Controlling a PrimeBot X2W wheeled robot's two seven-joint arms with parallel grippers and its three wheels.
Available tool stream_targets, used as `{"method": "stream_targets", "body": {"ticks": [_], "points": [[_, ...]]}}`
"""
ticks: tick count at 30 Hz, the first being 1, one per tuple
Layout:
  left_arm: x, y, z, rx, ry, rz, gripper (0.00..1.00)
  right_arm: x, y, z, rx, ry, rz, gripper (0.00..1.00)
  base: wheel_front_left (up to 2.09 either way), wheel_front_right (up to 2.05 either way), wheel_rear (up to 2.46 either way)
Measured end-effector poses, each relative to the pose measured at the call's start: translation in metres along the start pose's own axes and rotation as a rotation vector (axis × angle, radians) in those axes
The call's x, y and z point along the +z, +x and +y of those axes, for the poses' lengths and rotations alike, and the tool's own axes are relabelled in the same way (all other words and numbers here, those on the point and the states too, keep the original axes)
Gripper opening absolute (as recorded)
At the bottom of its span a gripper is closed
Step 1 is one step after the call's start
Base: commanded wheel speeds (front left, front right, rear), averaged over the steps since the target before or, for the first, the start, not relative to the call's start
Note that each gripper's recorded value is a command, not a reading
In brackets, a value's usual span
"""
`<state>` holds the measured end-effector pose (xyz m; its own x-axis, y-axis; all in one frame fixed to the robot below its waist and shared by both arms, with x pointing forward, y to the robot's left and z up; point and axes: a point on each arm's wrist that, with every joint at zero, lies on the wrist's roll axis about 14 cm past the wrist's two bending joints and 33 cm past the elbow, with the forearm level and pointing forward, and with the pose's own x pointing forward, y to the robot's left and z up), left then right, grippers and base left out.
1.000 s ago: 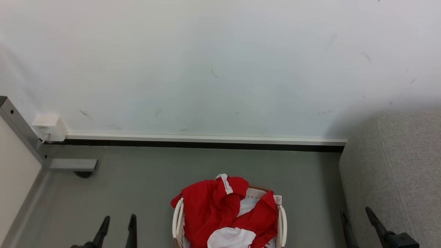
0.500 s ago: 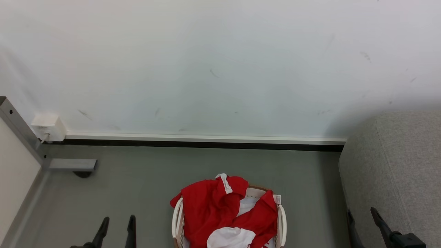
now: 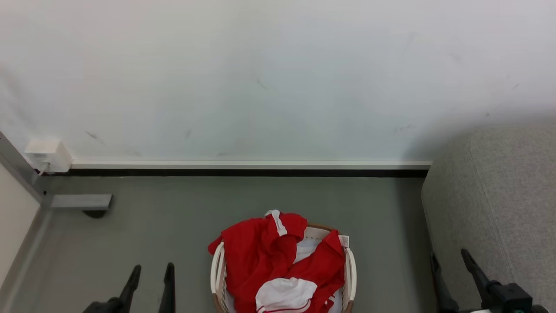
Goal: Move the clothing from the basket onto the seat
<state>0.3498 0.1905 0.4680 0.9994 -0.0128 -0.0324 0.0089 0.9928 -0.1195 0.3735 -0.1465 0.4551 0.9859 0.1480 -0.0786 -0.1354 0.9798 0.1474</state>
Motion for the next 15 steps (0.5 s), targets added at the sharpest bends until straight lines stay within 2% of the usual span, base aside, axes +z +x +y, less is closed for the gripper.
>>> {"method": "stream_targets", "body": {"ticks": [8,15], "points": [[0.003,0.050,-0.031,-0.100,-0.004,-0.011,1.00,0.002,0.024,-0.006,-0.005,-0.007,-0.009,1.00,0.00,0.00,0.00],[-0.017,0.109,-0.064,-0.232,0.024,0.024,1.00,0.003,0.063,-0.015,-0.007,-0.036,-0.030,1.00,0.00,0.00,0.00]]}}
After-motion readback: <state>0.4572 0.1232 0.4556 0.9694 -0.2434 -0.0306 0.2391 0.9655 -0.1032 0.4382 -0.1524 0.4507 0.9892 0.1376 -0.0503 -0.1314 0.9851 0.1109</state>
